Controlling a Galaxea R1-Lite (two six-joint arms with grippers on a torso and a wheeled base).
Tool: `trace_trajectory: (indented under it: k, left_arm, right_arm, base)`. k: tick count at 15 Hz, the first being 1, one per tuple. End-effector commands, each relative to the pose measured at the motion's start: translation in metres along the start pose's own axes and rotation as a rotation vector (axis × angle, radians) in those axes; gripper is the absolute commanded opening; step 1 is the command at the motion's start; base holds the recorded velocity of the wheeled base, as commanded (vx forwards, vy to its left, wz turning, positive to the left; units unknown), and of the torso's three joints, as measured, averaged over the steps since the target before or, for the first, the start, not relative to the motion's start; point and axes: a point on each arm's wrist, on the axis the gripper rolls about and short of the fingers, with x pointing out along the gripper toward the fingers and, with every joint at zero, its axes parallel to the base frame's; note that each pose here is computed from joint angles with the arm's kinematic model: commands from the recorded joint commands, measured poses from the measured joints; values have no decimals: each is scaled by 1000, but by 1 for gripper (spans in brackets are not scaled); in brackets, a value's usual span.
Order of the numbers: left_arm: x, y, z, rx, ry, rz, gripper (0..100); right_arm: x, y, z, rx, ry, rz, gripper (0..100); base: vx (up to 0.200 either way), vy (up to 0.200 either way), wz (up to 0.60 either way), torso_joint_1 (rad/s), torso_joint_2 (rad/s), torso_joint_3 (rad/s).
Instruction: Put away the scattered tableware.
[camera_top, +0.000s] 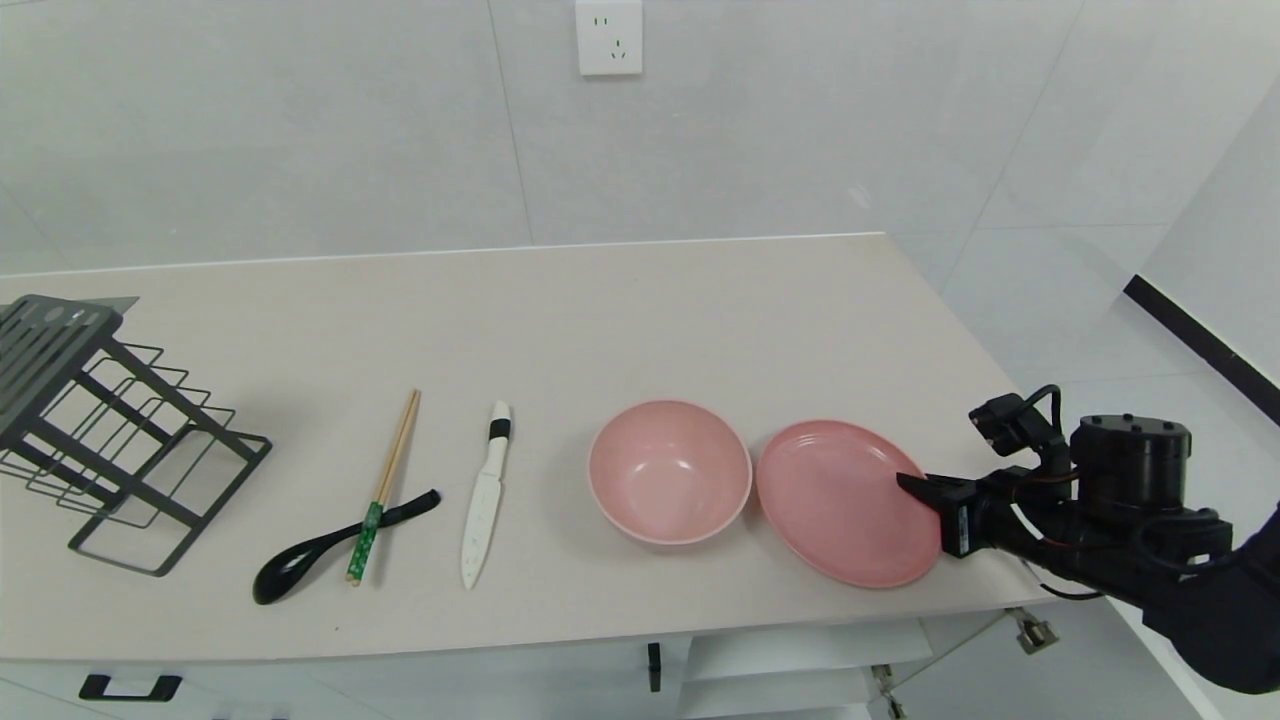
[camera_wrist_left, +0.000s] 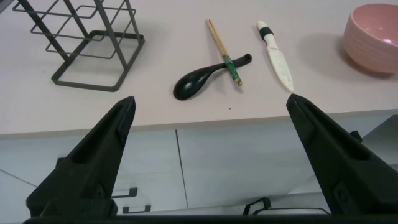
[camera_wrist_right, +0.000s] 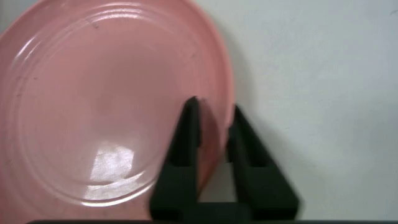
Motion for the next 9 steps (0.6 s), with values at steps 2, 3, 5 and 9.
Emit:
trace_trajectory:
  k: [2,3,5,9]
  left_arm:
    - [0,0,0,-1,2,0,100]
    - [0,0,0,0,2,0,100]
    - [0,0,0,-1,0,0,100]
    - [0,0,0,-3,-1,2,100]
  right_arm:
    - [-1,-6,-4,8,15,-20,0]
    - [0,-7,-2,6,6,-24,0]
    - [-4,-7,9,-14,-54,-31,0]
    - [-37,-1,47,-61,-245,-74,0]
  base:
    - [0,0,0,0,0,0]
    - [0,0,0,0,0,0]
    - [0,0,0,0,0,0]
    - [0,0,0,0,0,0]
